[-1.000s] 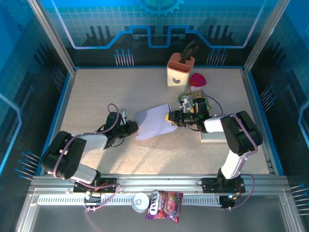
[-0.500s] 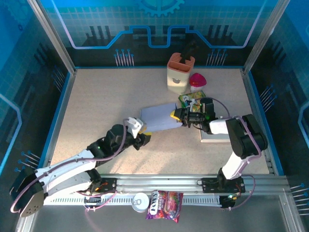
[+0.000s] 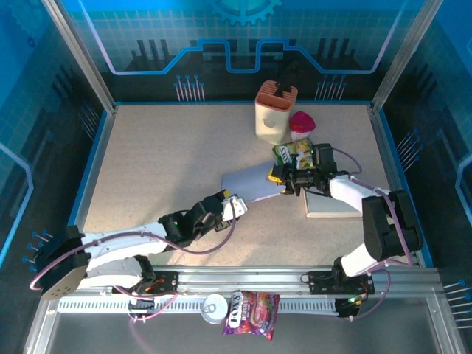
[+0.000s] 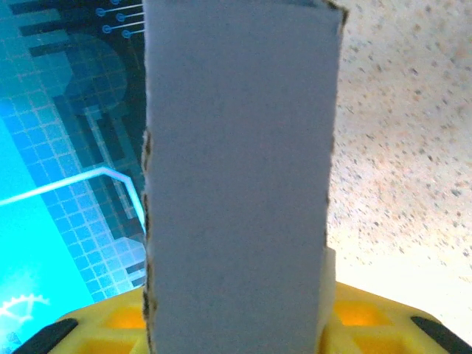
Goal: Fold the paper box
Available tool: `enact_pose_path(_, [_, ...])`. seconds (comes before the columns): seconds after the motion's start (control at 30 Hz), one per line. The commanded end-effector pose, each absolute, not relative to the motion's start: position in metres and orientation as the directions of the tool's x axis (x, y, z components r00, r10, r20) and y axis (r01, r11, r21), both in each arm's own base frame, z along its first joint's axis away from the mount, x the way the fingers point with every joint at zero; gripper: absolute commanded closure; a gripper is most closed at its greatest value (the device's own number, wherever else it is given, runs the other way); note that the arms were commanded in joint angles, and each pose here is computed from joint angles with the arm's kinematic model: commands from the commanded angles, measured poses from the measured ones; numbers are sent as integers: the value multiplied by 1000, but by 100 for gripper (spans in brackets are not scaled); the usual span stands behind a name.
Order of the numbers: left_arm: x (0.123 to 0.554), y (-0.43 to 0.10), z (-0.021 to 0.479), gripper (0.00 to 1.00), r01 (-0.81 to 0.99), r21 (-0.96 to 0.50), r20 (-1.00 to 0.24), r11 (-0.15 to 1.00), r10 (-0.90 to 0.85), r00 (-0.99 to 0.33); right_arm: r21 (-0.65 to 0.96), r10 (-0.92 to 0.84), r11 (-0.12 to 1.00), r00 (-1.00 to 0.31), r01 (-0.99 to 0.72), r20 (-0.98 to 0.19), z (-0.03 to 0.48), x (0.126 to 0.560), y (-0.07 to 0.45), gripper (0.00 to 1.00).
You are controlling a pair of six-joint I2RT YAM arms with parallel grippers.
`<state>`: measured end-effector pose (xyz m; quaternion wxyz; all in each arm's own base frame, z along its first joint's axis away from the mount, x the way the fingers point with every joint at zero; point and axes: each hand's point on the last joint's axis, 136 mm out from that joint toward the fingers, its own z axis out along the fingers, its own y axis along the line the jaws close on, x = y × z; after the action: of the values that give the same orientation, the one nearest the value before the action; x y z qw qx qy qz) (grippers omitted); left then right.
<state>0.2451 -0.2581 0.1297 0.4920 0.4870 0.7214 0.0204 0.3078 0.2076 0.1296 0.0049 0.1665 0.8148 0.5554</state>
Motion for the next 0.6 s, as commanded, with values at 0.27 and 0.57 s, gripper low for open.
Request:
enact_pose_path(0.27, [261, -272, 127, 45, 618, 639, -604, 459, 796, 33, 899, 256, 298, -934, 321, 249, 140, 299, 205, 62])
enact_pose_path(0.57, [263, -274, 129, 60, 608, 644, -611, 464, 791, 44, 897, 259, 260, -921, 357, 292, 138, 296, 205, 61])
